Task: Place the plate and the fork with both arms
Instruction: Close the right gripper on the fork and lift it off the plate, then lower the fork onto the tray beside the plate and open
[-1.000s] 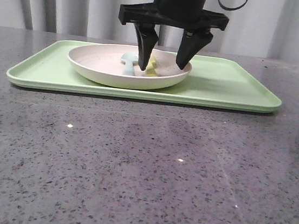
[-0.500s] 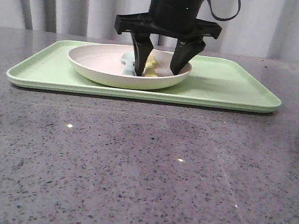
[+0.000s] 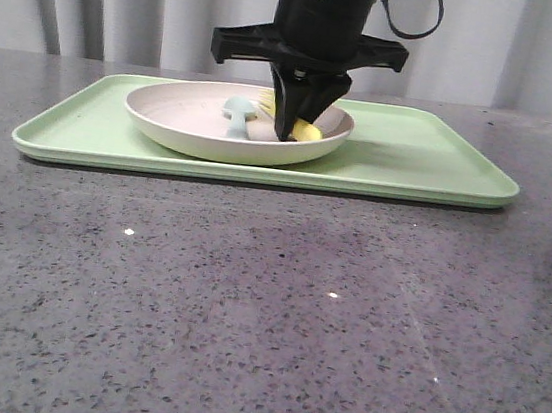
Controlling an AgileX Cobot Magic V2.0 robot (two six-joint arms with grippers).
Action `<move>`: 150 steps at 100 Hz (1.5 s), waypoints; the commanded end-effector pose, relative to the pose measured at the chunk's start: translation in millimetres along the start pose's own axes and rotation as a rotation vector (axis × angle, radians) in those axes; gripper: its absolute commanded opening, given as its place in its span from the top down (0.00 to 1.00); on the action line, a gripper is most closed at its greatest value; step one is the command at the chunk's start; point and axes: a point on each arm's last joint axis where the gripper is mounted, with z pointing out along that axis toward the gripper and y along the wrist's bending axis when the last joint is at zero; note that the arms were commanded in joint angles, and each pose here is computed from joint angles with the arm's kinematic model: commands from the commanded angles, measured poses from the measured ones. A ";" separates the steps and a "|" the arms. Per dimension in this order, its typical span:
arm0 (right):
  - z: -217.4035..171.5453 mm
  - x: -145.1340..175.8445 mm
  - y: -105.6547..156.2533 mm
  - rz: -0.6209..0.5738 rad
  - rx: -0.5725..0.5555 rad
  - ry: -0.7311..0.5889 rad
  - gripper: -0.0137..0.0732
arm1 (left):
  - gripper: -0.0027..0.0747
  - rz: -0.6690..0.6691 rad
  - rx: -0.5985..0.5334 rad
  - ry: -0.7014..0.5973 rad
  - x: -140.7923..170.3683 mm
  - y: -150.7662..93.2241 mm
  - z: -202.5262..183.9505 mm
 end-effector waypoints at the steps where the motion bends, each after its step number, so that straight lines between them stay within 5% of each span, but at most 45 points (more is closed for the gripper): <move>1: -35.3 -11.5 0.8 -0.004 -0.014 -0.113 0.81 | 0.59 -0.014 0.007 -0.092 -12.3 -2.4 -7.2; 39: -68.6 -12.6 -2.2 0.001 -0.019 -0.167 0.83 | 0.59 -0.014 0.007 -0.092 -12.3 -2.4 -7.2; 76: -108.3 -5.6 -36.0 0.049 0.056 -0.141 0.83 | 0.59 -0.014 0.007 -0.092 -12.3 -2.4 -7.2; 111: -111.2 4.5 -76.6 0.137 0.126 -0.011 0.83 | 0.59 -0.014 0.007 -0.092 -12.3 -2.4 -7.2; 150: -91.7 3.6 -81.2 0.144 0.134 0.029 0.81 | 0.59 -0.016 0.008 -0.092 -12.3 -2.5 -7.2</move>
